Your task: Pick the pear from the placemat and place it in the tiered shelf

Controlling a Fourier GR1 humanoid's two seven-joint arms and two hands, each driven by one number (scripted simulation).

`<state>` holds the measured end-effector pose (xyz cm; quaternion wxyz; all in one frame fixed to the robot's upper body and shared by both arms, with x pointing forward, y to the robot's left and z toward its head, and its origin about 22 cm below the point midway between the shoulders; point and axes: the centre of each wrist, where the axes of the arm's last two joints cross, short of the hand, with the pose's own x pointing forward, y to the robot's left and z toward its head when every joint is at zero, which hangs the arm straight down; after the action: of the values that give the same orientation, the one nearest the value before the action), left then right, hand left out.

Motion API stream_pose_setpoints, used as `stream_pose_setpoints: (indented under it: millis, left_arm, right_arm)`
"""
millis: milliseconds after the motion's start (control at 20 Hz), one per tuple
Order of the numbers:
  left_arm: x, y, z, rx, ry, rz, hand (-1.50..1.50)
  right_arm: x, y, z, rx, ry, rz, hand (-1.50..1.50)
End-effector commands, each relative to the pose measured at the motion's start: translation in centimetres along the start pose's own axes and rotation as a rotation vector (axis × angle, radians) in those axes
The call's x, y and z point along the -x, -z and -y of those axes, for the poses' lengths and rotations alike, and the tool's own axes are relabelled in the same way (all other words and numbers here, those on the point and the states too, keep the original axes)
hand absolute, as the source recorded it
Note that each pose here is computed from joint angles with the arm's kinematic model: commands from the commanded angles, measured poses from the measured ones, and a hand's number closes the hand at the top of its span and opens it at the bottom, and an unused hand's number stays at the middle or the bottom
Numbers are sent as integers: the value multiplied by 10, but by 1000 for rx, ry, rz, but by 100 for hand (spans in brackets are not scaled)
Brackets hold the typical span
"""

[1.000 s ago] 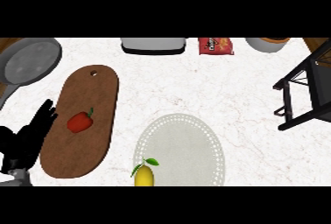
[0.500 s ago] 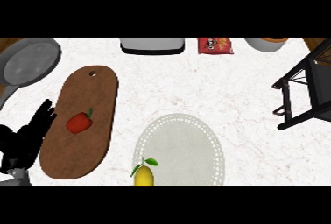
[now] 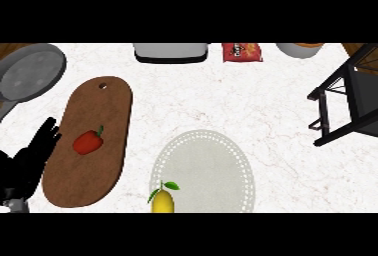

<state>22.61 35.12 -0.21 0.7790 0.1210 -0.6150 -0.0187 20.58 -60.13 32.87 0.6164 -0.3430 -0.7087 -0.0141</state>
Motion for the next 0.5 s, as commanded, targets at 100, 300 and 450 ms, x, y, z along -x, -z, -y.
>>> stream_pose_setpoints:
  millis: [100, 300, 450]
  left_arm:
    - [10, -3, -14, -24, -8, -4, 0]
    - [5, -9, -2, -41, -1, -22, 0]
    - [4, -6, -5, -57, -29, -20, 0]
  right_arm:
    - [-7, -45, 80, 90, 59, -3, -150]
    - [-16, -75, 118, 91, -15, -81, -150]
    - [-22, -89, 133, 32, -29, -101, -150]
